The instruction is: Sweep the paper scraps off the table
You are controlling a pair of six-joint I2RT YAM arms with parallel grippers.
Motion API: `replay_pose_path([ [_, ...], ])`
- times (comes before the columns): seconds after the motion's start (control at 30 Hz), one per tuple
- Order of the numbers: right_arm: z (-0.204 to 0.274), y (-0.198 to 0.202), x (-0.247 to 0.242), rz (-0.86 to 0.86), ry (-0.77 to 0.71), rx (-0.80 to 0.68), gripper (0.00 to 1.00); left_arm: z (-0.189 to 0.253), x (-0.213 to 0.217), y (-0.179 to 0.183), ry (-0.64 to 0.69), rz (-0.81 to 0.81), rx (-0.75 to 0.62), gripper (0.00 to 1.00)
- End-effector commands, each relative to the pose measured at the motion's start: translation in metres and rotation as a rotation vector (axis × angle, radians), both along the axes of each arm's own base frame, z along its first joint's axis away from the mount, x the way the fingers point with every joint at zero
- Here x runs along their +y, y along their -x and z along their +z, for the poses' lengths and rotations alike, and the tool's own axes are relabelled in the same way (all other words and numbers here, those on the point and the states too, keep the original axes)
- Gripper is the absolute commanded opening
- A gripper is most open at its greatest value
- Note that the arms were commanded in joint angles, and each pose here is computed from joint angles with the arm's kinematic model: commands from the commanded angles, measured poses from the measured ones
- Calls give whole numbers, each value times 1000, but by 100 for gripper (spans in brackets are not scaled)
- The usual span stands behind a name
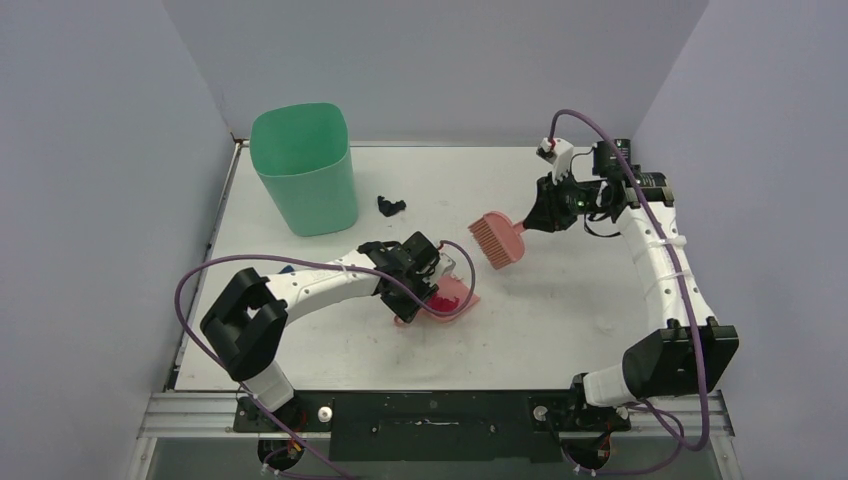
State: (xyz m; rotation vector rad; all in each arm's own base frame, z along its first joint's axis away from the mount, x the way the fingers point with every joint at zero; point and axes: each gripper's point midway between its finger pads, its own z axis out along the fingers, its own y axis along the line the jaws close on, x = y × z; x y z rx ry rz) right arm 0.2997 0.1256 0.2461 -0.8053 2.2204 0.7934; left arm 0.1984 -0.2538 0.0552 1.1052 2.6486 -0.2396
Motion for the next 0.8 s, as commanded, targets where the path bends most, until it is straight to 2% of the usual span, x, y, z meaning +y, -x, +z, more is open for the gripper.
replay_pose_path([
  [0.0, -2, -32, -19, -101, 108, -69, 5, 21, -6, -10, 44, 9, -104, 37],
  [0.17, -6, -49, -17, -143, 132, -122, 5, 13, -7, 3, 8, -59, -163, 46],
  [0.3, -16, -57, -3, -167, 176, -182, 5, -2, -4, 12, -62, -87, -142, 46],
  [0.43, -32, -57, 19, -152, 182, -165, 5, -6, 3, 8, -131, -62, -138, 38],
  [0.6, -44, -55, 39, -90, 182, -132, 5, -3, 0, 10, -122, -57, -123, 25],
  [0.77, -59, -52, 57, -26, 245, -126, 5, 11, -4, 10, -128, -46, -107, 13],
])
